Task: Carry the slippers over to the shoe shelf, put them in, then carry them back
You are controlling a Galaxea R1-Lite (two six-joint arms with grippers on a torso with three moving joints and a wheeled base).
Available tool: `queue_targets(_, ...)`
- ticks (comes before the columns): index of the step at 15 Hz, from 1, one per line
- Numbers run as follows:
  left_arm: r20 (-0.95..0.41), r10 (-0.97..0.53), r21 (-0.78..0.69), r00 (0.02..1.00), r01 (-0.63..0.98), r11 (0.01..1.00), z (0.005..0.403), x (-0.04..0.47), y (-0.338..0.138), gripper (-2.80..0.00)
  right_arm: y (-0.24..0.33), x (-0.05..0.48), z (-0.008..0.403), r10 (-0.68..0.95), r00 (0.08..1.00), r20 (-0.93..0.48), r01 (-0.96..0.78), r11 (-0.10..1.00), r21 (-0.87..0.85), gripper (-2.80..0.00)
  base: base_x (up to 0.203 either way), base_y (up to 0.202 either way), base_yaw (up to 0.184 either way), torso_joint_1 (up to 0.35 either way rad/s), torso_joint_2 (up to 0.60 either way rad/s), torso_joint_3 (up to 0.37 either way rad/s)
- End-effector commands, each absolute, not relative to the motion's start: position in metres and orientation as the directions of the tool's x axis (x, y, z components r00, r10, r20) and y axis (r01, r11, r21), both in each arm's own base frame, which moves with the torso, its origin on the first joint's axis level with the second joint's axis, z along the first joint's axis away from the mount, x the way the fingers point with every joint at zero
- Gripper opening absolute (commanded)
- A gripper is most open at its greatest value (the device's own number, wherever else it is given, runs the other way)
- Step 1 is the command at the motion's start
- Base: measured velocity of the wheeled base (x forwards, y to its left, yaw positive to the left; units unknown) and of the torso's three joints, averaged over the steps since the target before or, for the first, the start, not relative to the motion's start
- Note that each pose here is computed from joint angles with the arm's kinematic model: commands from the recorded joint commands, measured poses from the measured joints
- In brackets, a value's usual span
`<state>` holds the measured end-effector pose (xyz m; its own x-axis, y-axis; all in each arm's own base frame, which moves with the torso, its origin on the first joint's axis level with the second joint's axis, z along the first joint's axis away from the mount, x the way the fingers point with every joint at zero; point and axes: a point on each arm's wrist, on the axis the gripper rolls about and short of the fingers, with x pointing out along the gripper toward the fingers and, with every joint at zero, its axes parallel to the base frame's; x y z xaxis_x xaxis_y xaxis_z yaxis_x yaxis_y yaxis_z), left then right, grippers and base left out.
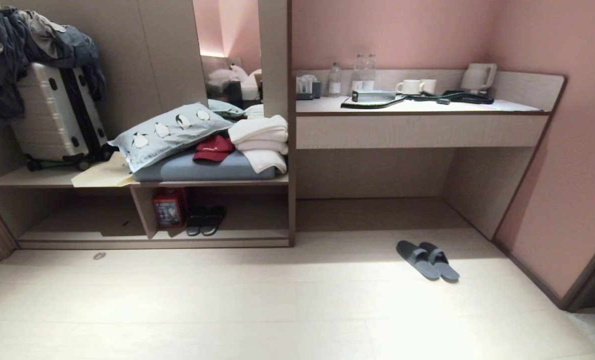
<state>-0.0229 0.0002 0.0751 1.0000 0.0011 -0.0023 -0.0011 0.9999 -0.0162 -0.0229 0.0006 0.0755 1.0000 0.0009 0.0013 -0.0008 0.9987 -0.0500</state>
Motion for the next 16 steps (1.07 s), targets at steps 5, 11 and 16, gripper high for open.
queue_targets(5, -0.005, 0.002, -0.017, 1.0, -0.002, 1.0, 0.0747, -0.0227, 0.0002, -2.8, 0.0006, -0.0229, 0.075, 0.002, 1.0, 0.002, -0.001, 0.999, -0.051, -2.8, -0.198, 0.0, 0.003, 0.003, 0.0, 0.001)
queue_targets(11, -0.005, 0.002, -0.016, 1.0, -0.002, 1.0, 0.0747, -0.0227, 0.0002, -2.8, 0.0006, -0.0229, 0.075, 0.002, 1.0, 0.002, -0.002, 0.999, -0.051, -2.8, -0.196, 0.0, 0.001, 0.001, 0.0, 0.004)
queue_targets(16, -0.005, 0.002, -0.015, 1.0, -0.002, 1.0, 0.0747, -0.0227, 0.0002, -2.8, 0.0006, -0.0229, 0.075, 0.002, 1.0, 0.002, -0.001, 0.999, -0.051, -2.8, -0.194, 0.0, 0.002, 0.004, 0.0, 0.002)
